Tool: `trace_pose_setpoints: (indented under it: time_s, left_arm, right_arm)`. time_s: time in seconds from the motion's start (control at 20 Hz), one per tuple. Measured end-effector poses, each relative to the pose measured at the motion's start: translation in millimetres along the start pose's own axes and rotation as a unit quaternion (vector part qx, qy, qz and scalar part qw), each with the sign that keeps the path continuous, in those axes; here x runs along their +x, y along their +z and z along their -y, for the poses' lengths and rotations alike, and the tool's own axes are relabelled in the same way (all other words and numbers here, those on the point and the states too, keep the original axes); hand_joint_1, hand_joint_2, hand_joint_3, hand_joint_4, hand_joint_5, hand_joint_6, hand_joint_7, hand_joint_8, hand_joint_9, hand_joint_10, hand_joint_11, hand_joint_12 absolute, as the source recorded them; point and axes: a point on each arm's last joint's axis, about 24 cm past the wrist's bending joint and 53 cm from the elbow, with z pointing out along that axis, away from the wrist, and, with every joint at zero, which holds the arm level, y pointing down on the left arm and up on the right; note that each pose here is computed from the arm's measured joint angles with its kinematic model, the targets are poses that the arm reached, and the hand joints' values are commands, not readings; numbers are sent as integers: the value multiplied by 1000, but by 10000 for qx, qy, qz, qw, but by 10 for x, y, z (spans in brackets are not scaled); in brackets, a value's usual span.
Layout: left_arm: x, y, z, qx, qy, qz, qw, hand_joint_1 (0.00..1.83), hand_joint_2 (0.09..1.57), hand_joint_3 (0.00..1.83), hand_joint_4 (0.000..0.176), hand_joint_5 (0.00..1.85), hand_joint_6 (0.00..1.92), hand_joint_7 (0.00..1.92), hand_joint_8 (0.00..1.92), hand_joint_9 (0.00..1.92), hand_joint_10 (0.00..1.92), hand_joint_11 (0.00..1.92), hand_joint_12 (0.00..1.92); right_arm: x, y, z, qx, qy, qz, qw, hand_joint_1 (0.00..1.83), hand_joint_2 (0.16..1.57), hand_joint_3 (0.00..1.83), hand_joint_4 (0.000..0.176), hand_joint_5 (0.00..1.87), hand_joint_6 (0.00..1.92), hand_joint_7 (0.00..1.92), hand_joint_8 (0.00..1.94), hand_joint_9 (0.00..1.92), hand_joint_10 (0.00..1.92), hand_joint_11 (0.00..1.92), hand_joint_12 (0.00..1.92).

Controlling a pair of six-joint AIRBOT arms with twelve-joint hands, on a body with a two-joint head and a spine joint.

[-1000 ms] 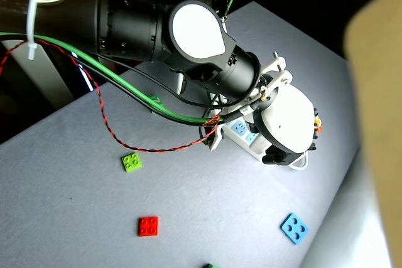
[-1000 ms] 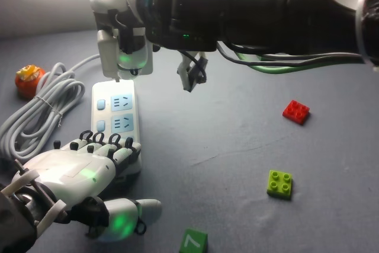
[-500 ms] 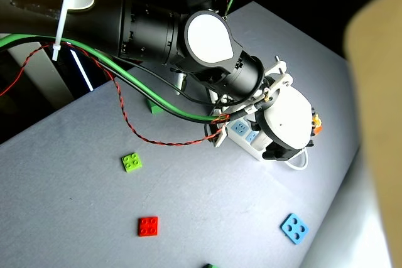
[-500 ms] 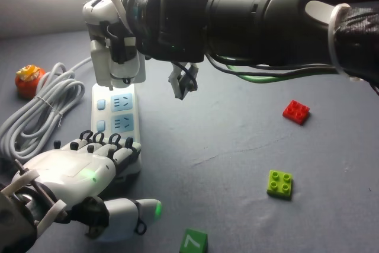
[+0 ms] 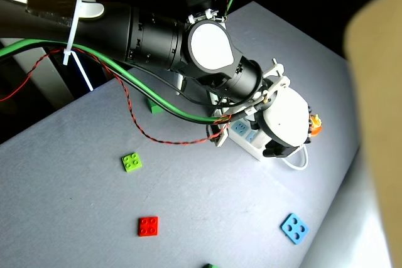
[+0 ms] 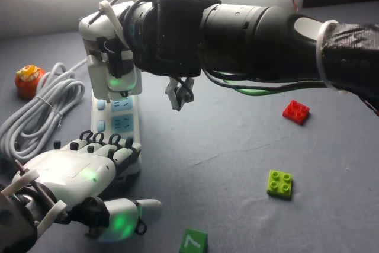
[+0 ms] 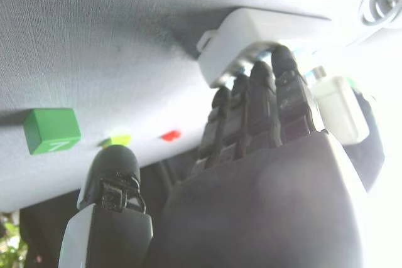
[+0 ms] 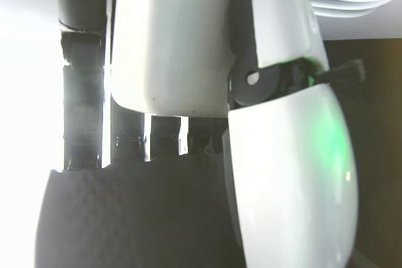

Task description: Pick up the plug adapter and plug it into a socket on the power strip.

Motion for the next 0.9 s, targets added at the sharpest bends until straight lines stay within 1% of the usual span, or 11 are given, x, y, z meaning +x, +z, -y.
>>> trace_pose_setpoints:
  time_s: [0.3,0.4,0.5,0.7,0.9]
  left_arm:
    - [0,0,0,0,0,0,10000,0,1260,1,0,52,1,70,1,84,1,0,248]
    - [1,0,1,2,1,-1,10000,0,1259,0,0,48,0,75,3,88,3,0,247]
    - [3,-2,2,0,-2,-2,10000,0,1259,0,0,43,0,66,0,84,1,0,245]
    - [3,-2,3,2,1,-3,10000,0,1262,1,0,46,6,59,5,74,2,0,237]
    - [4,-2,2,1,11,-5,10000,0,1263,1,0,54,7,69,7,82,4,0,239]
  right_arm:
    - [-8,3,9,5,1,8,10000,1394,1055,1,0,980,849,1087,818,1136,857,983,868]
    - [-35,10,42,29,3,34,10000,1394,1052,0,0,994,829,1086,813,1144,849,997,873]
    - [-50,10,55,30,9,45,10000,1393,1056,0,0,973,859,1094,796,1130,876,986,878]
    - [-12,16,61,9,18,14,10000,1395,1052,0,0,976,851,1108,770,1148,853,985,892]
    - [-9,17,58,2,12,13,10000,1395,1050,0,0,995,840,1097,789,1145,845,985,886]
